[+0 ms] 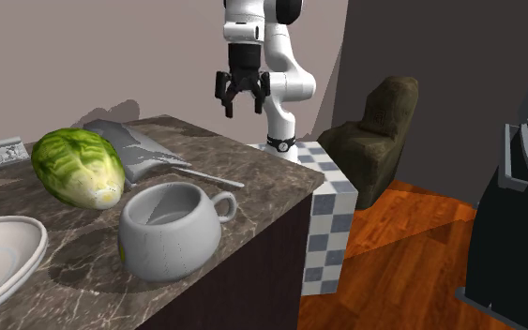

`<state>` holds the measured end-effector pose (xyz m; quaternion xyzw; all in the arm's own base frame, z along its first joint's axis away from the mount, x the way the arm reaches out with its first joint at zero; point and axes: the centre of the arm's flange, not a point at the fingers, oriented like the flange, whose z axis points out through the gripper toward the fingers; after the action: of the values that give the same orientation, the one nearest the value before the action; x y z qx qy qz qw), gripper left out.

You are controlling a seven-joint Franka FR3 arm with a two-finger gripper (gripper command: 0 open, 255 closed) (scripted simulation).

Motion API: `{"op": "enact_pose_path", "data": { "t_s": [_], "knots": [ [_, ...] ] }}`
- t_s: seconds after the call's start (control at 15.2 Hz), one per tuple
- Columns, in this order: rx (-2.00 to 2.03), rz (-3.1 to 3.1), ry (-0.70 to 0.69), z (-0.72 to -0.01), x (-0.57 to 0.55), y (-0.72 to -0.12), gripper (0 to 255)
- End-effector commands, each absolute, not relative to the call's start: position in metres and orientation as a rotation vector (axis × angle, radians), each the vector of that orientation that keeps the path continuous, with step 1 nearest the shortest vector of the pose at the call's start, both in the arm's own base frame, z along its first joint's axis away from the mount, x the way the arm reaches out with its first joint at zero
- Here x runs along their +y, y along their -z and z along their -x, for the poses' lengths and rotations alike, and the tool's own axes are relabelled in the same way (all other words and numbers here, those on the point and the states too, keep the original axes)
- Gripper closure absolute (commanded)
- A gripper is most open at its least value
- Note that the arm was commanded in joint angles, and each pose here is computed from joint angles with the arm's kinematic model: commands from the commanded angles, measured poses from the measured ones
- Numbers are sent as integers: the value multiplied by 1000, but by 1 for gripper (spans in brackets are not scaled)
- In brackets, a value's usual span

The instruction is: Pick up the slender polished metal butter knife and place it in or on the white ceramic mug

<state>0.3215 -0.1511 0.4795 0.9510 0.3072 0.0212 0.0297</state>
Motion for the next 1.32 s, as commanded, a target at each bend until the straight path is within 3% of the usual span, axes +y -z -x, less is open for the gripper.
{"op": "enact_pose_path", "data": {
  "t_s": [0.0,0.66,1.25],
  "knots": [
    [1047,-2900,-38,-326,-170,-461,0],
    [1497,-2707,96,-369,-259,-372,0],
    [1505,-2703,98,-369,-263,-331,0]
  ]
}}
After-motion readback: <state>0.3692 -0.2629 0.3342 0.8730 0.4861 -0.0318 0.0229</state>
